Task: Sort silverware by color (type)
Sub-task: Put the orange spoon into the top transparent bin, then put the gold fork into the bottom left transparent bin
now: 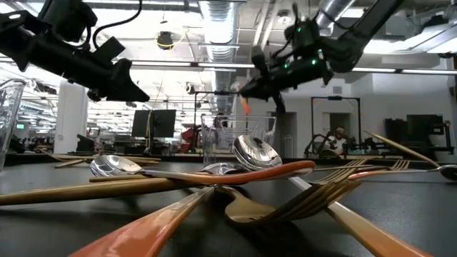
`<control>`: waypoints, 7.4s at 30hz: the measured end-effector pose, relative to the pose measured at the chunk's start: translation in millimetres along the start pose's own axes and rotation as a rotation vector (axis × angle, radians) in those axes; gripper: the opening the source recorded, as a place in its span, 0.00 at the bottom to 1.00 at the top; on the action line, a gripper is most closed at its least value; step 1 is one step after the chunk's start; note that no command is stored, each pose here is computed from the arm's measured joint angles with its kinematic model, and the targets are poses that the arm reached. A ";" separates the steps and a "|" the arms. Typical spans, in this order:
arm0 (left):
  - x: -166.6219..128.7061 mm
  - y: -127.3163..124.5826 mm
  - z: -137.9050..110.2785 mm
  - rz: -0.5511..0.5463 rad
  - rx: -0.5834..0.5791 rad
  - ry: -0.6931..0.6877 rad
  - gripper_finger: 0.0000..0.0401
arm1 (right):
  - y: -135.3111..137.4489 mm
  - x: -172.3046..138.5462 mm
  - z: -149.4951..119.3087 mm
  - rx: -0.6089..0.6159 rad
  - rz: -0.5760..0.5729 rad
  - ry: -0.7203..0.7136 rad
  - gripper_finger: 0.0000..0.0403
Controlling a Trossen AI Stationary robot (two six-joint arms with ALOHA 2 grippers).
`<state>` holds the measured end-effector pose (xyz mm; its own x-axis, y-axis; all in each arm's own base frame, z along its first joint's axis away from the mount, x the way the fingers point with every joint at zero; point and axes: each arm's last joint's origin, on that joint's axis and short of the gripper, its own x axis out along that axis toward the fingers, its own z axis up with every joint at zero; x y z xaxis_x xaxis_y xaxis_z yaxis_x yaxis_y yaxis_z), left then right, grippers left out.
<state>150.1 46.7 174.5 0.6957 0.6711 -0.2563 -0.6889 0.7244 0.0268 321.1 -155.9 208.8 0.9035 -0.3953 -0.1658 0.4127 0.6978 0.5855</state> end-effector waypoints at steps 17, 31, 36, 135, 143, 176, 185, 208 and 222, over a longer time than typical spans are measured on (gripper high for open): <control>3.1 9.8 -16.9 -0.016 -0.137 0.190 0.31 | 12.8 -3.2 -3.7 -0.309 0.043 0.030 0.49; 16.1 12.5 31.9 -0.051 -0.001 0.396 0.33 | 40.1 -31.6 -2.8 -0.546 0.070 0.181 0.42; 32.7 14.9 24.1 -0.079 0.117 0.501 0.33 | 41.9 -32.7 -12.6 -0.582 0.072 0.248 0.41; 27.8 -49.2 27.2 -0.272 0.050 0.327 0.30 | 47.6 -110.4 -125.8 -0.722 -0.455 1.200 0.05; 26.0 -54.9 30.8 -0.317 0.019 0.293 0.30 | 92.2 -129.8 -77.8 -0.600 -0.339 0.642 0.03; 69.6 -138.1 71.1 -0.819 0.000 -0.255 0.41 | 160.9 -71.1 -107.1 -0.691 0.213 0.132 0.03; 69.9 -137.4 72.0 -0.774 -0.003 -0.208 0.08 | 164.7 -76.1 -106.6 -0.708 0.195 0.119 0.03; -51.0 -63.2 77.9 -0.418 -0.114 0.401 0.02 | 161.4 -77.2 -104.5 -0.617 0.084 0.097 0.35; -121.4 -27.3 78.0 -0.634 -0.422 0.814 0.03 | 153.3 -74.0 -104.1 -0.633 0.045 0.133 0.34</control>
<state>100.3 -42.3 280.2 0.7113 -0.2171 -0.6685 -0.3778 0.6839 -0.6242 329.6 42.5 228.2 0.9113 -0.3084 -0.2727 0.3259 0.9452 0.0202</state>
